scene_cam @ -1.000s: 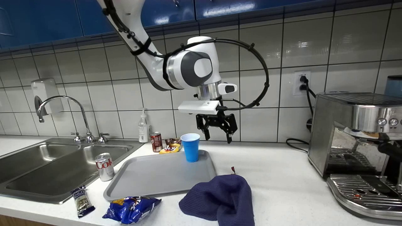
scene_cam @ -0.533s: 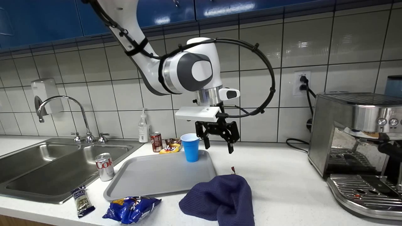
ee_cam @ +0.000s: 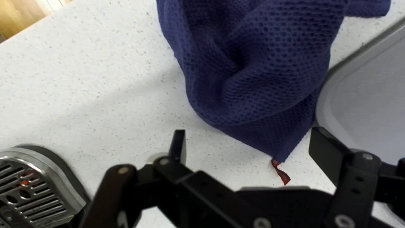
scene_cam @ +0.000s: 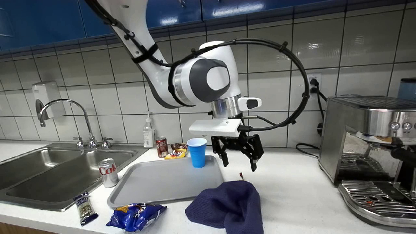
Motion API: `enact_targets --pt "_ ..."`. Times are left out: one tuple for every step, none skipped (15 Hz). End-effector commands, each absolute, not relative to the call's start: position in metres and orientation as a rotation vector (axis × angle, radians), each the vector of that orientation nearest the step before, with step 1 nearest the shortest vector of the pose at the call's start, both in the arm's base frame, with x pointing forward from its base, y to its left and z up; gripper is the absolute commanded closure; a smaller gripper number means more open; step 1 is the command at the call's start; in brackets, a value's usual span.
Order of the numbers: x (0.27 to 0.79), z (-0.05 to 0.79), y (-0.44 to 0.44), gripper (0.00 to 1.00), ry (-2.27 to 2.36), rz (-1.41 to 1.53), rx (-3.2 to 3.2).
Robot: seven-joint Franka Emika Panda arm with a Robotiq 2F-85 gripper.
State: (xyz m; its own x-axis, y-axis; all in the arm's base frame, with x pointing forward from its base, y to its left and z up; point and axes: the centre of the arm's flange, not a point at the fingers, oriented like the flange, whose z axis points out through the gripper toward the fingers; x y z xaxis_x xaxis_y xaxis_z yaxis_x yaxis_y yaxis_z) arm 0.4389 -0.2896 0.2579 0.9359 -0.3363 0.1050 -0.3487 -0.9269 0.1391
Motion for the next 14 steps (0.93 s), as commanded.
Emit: enact_targets --pt "0.428 0.252 -0.297 0.00 -0.493 0.132 2.906" --pt "0.427 0.250 -0.298 0.00 -0.491 0.130 2.902" --pt "0.427 0.247 -0.297 0.00 -0.487 0.123 2.899" --pt "0.426 0.244 -0.297 0.00 -0.482 0.118 2.895" --pt "0.426 0.239 -0.296 0.00 -0.474 0.109 2.894" --pt "0.426 0.235 -0.293 0.00 -0.466 0.103 2.895" --pt "0.426 0.231 -0.292 0.00 -0.460 0.100 2.895" --pt "0.426 0.228 -0.291 0.00 -0.455 0.096 2.897" --pt "0.426 0.223 -0.290 0.00 -0.452 0.090 2.897" --pt "0.426 0.218 -0.289 0.00 -0.450 0.083 2.895" --pt "0.427 0.214 -0.288 0.00 -0.448 0.075 2.894" --pt "0.428 0.209 -0.288 0.00 -0.447 0.070 2.893" --pt "0.429 0.205 -0.287 0.00 -0.446 0.064 2.893" --pt "0.430 0.201 -0.286 0.00 -0.446 0.062 2.893"
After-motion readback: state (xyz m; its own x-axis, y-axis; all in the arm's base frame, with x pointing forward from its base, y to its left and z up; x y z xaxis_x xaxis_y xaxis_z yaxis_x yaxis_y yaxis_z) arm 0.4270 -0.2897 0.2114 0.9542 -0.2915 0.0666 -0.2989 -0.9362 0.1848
